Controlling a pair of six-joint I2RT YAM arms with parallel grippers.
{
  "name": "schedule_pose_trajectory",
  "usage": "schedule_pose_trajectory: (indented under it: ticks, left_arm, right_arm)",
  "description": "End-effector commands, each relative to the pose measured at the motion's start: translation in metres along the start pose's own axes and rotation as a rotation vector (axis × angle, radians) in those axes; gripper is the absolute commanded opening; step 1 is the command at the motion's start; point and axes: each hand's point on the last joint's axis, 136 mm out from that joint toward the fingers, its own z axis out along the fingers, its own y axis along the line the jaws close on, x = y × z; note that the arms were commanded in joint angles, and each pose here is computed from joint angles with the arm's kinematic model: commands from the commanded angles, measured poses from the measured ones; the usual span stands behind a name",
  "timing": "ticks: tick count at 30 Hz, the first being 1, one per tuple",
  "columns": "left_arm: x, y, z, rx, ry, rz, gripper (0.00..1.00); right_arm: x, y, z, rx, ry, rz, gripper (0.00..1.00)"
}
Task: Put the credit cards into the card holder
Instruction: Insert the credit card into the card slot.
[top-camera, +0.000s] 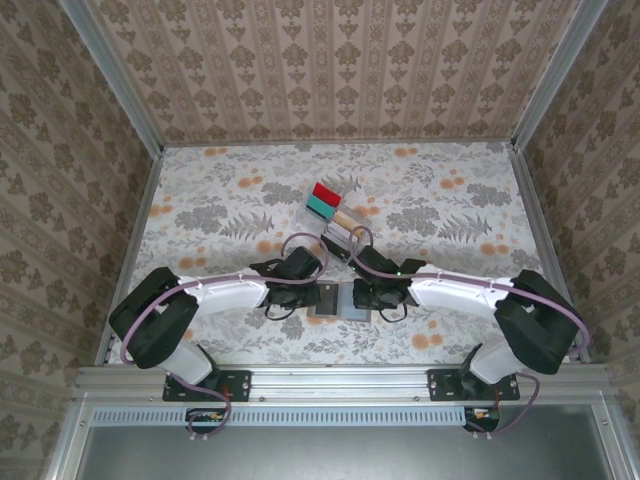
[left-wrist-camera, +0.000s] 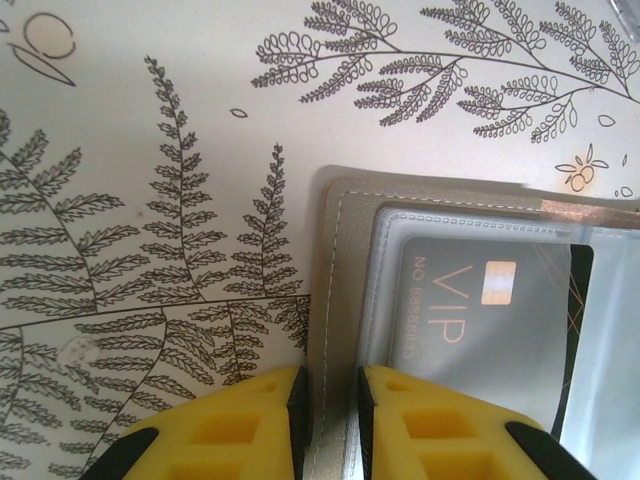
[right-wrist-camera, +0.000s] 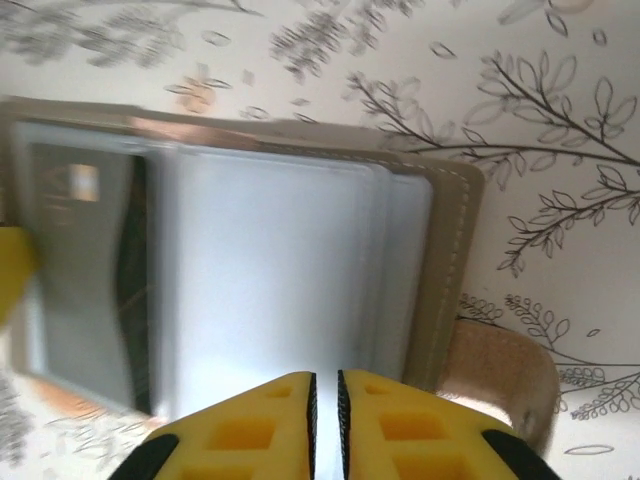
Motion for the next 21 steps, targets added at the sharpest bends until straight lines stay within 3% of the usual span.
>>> schedule_pose_trajectory:
  ticks: [1,9,21]
  left_arm:
    - [0.015,0.012,0.008,-0.047,0.059,0.005,0.24]
    - [0.008,0.0,0.002,-0.011,0.041,0.02,0.29]
    - [0.007,0.001,-0.002,0.007,0.019,0.013,0.39]
  right_arm:
    - [-0.01,0.033,-0.017,-0.132,-0.033,-0.037,0.19]
    - [-0.005,0.068,0.013,-0.234,0.067,-0.038,0.1]
    - [0.006,0.04,0.04,-0.108,0.089,0.019,0.09]
